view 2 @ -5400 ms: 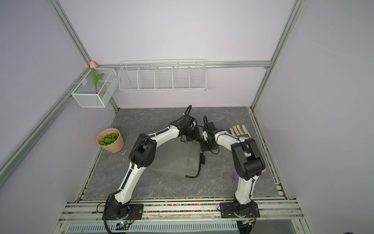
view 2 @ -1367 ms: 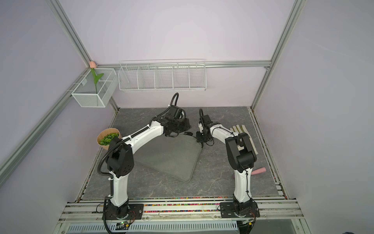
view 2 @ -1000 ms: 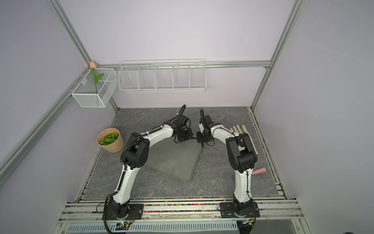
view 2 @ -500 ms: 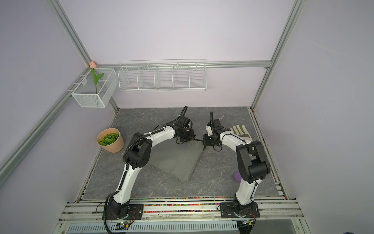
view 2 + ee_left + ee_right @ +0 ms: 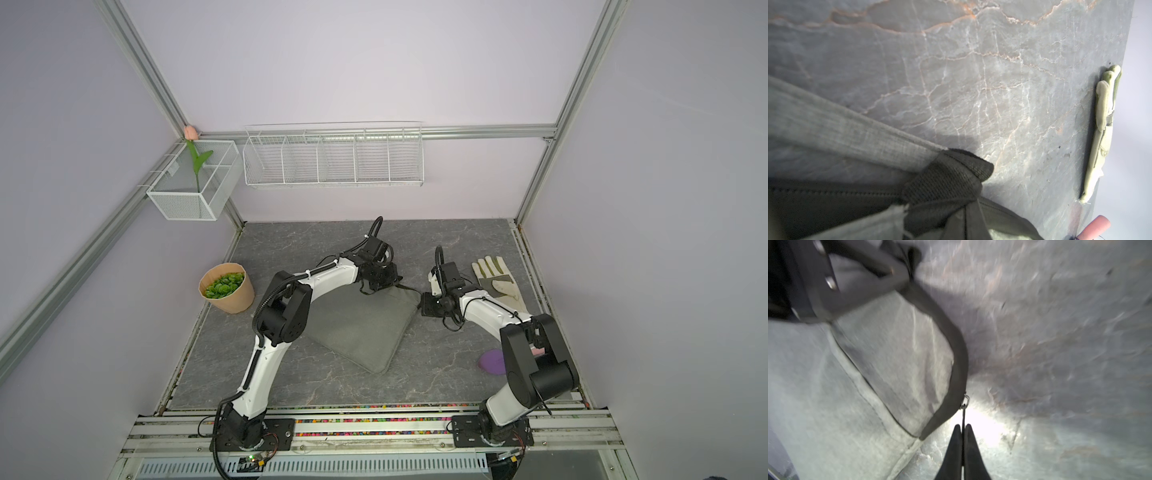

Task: Put the mouse into the laptop bag
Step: Zip the zipper on the zippered laptop bag.

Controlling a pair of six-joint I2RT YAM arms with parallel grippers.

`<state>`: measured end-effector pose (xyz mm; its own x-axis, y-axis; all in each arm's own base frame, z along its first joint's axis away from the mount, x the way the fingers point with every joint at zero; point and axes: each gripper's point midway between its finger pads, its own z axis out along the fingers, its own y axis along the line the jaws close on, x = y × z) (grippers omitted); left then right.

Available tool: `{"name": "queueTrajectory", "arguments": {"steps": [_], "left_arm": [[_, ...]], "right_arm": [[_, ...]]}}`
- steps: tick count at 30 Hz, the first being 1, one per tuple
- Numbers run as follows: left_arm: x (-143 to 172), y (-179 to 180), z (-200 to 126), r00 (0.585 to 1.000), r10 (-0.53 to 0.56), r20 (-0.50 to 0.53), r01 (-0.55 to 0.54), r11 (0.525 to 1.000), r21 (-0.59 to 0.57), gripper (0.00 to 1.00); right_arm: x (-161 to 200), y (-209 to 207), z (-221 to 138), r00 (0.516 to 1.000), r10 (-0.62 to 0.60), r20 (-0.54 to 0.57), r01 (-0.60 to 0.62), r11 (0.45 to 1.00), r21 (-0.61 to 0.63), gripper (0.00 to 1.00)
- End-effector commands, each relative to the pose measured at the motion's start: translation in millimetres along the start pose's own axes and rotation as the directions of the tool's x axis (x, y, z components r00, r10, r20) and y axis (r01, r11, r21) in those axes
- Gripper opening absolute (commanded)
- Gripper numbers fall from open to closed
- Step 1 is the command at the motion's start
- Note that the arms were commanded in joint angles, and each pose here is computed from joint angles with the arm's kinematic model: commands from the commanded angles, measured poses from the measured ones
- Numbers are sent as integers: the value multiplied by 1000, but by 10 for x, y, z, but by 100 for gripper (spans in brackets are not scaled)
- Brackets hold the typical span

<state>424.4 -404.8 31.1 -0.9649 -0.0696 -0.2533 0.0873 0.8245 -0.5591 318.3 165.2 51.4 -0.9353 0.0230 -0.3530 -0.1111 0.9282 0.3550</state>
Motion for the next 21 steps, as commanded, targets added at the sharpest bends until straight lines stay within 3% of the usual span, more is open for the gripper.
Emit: {"name": "queueTrajectory", "arguments": {"steps": [1, 6, 12, 17, 21], "left_arm": [[271, 882, 300, 994, -93, -62, 76, 968, -239, 0], [273, 869, 310, 993, -98, -61, 81, 969, -233, 0], [266, 868, 308, 994, -94, -59, 78, 970, -231, 0], [275, 851, 310, 993, -98, -69, 81, 971, -224, 0], [214, 602, 145, 993, -99, -66, 88, 984, -154, 0]], "right_arm": [[311, 98, 60, 996, 24, -85, -23, 1000, 7, 7], [309, 411, 82, 997, 4, -75, -8, 999, -54, 7], [225, 526, -153, 1000, -14, -22, 12, 997, -75, 7], [212, 408, -331, 999, -34, 12, 34, 999, -8, 7], [190, 164, -370, 1000, -26, 11, 26, 998, 55, 7]]}}
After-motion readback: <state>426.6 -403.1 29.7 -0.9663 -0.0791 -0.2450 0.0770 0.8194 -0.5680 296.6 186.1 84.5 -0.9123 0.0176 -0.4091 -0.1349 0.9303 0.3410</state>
